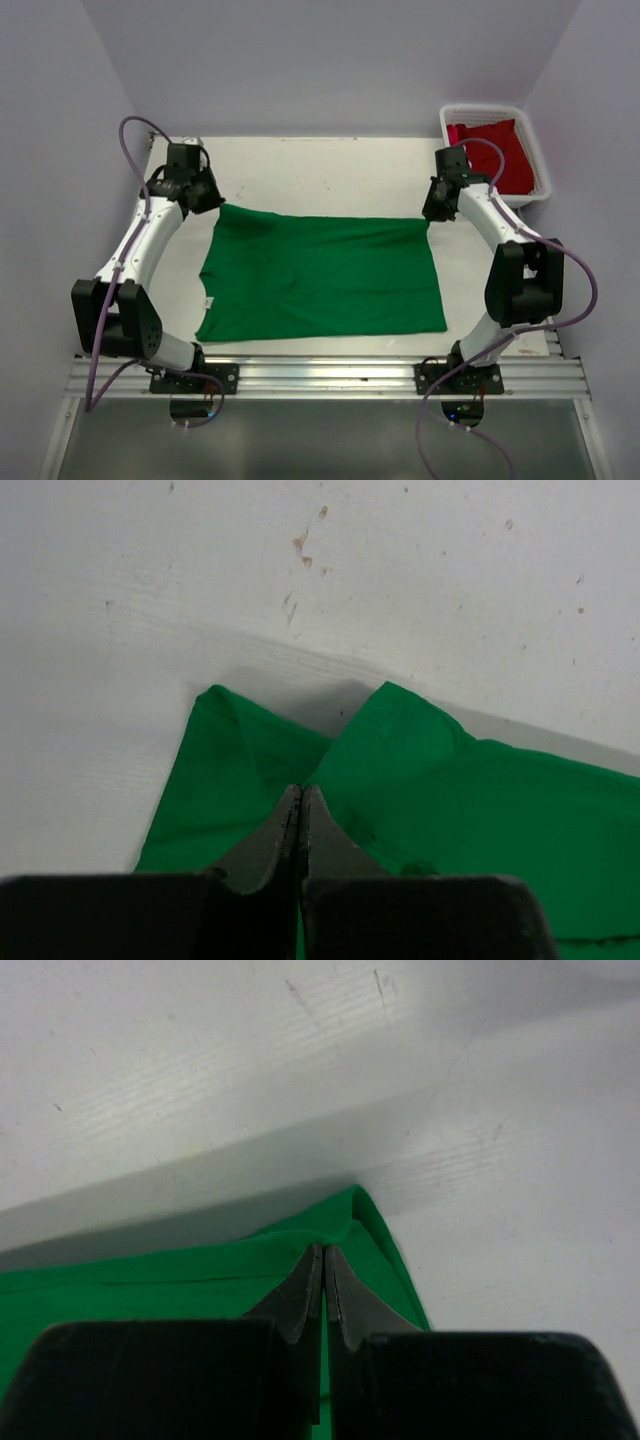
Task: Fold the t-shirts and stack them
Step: Grap the side of the flattened tshirt furthest away from the robot with both arms, then fold the other side of the tshirt into a rectangle
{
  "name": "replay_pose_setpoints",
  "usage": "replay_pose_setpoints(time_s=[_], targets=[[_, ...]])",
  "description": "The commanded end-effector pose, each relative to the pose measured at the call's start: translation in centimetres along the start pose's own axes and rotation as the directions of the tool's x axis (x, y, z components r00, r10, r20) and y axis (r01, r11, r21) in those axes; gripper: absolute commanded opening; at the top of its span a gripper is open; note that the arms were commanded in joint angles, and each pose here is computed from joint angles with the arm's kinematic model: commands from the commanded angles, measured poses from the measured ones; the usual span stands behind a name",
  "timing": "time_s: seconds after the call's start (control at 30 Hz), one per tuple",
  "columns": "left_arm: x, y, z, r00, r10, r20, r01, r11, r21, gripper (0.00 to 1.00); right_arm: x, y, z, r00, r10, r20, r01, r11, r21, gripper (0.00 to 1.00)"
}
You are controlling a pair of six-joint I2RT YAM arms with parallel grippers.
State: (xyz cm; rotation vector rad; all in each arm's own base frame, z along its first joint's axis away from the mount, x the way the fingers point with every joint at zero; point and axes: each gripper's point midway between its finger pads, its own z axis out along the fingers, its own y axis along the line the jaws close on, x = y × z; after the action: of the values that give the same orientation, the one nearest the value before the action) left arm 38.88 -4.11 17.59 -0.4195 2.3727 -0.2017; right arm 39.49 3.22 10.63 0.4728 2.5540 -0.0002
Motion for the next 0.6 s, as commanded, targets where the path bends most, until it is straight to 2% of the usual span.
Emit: replay_pose_setpoints(time_s=[0.0,0.33,0.57], targets=[[2.0,1.2,-1.8,0.999,0.020,-0.032,-0.021,1.000,-0.004,0.00,1.2,-1.7,-1.9,1.000,-0.001,-0.003,0.001,0.999,0.044,0.00],[5.7,2.3,-5.9,0.996,0.028,-0.086,-0.028,1.000,0.001,0.00,4.5,-4.1,-3.8,0.999,-0.005,-0.036,0.008,0.996,0.089,0.00],[9.0,3.6,-7.2,0.988,0.027,-0.151,-0.029,0.999,-0.015,0.00,6.7,-5.0,-3.8,0.997,-0.003,-0.079,0.012,0.994,0.107,0.00]])
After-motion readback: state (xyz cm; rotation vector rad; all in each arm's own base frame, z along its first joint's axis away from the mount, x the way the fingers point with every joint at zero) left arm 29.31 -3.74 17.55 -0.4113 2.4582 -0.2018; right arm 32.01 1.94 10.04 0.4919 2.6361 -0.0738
